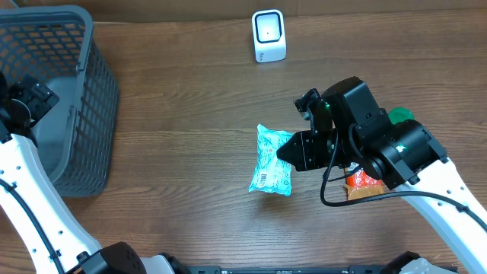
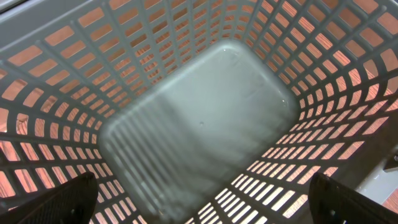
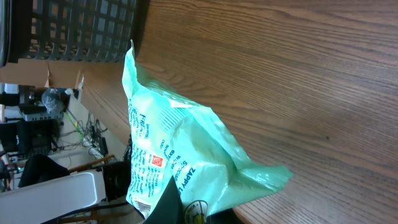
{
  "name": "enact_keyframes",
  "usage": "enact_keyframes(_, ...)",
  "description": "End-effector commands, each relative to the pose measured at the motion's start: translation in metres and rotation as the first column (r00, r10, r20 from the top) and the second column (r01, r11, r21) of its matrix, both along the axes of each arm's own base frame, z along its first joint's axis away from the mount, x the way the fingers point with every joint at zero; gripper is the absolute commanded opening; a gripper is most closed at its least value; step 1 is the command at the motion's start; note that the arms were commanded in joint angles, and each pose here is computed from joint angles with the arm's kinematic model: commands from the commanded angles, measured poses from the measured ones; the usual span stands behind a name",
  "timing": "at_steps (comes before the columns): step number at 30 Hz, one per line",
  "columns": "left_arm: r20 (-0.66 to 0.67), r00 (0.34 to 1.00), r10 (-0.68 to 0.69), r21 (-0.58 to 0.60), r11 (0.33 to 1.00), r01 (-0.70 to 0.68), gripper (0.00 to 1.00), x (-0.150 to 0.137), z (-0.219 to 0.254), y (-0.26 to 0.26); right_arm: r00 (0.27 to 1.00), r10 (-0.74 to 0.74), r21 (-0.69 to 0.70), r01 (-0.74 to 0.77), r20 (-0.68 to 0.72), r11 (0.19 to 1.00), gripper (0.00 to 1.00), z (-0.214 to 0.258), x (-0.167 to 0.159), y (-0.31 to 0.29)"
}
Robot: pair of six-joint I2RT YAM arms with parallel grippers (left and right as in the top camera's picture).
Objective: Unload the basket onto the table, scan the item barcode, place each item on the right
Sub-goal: 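Lift the green snack bag and turn it with the right gripper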
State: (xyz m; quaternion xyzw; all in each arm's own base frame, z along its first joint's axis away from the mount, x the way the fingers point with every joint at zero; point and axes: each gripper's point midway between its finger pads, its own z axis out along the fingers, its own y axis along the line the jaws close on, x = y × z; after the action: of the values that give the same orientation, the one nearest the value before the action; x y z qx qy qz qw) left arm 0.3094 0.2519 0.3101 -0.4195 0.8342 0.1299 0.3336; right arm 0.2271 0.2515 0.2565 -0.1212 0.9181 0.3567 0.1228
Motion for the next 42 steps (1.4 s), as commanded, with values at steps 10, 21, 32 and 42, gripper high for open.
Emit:
enact_keyframes(10,0.02,1.0,0.006,0.008,1.0,-0.006,1.0,0.003,0.008,0.0,0.999,0.007,0.037,-0.008,0.032,0.999,0.04,0.013,-0.001,0.0)
enact_keyframes(21,0.02,1.0,0.006,0.008,1.0,-0.006,1.0,0.003,0.008,0.0,0.999,0.006,0.036,-0.007,0.032,0.999,0.04,0.013,-0.001,0.0)
enact_keyframes(32,0.02,1.0,0.006,0.008,1.0,-0.006,1.0,0.003,0.008,0.0,0.998,0.009,0.015,-0.01,0.064,1.0,0.04,0.011,0.002,-0.003)
enact_keyframes(42,0.02,1.0,0.006,0.008,1.0,-0.006,1.0,0.003,0.008,0.0,0.98,0.009,-0.119,0.015,0.201,0.993,0.04,0.001,0.022,-0.019)
